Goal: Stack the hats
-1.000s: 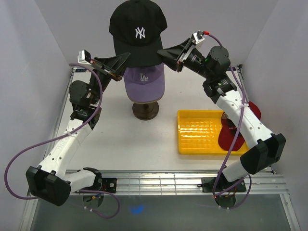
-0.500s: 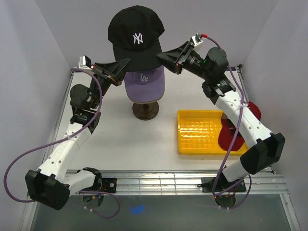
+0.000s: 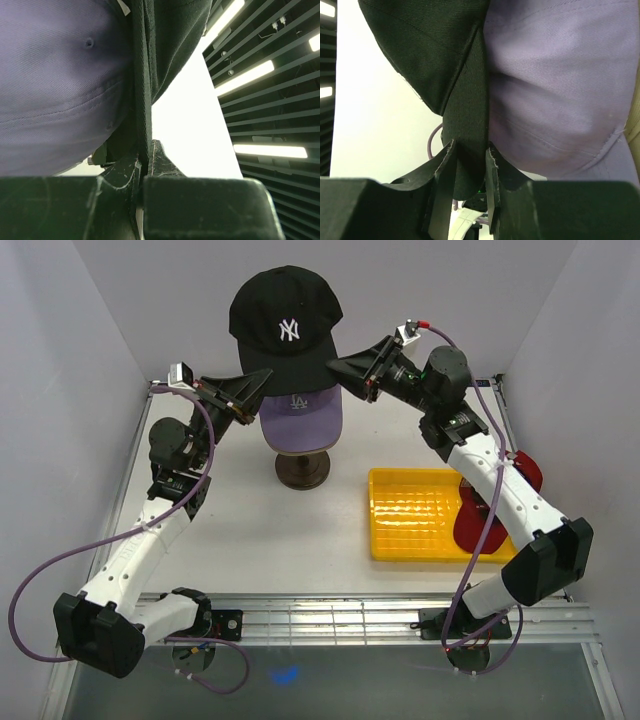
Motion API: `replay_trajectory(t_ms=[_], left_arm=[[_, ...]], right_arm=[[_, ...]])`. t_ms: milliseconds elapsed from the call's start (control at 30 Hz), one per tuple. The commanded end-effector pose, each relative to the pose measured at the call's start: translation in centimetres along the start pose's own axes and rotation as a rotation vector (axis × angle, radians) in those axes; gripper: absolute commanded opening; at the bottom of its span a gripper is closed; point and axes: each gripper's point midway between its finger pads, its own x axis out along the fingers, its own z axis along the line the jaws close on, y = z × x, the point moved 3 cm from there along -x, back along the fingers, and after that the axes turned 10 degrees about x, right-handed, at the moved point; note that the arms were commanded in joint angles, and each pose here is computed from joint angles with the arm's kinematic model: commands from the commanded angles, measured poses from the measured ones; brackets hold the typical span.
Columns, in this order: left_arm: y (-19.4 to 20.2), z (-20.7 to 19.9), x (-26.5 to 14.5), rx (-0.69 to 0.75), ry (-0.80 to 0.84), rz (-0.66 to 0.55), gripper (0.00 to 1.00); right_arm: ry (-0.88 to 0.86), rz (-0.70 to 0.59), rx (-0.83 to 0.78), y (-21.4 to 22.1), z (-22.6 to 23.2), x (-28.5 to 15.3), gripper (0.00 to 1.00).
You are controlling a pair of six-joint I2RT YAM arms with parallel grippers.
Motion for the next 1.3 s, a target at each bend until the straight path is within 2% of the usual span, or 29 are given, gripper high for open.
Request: replay_trajectory(t_ms=[0,1267], left_arm=[[3.8,0.5,-1.6,0.003,-0.015,0.22,0.0],[5.4,2.6,-4.2,0.046,-0.014,0.335,0.0]], right_arm=[[-0.098,0.008,-0.102,1.2,2.9,-0.7,0.26],[-0.043,-0.016,-0.146,2.1,1.0,-2.9,0.26]])
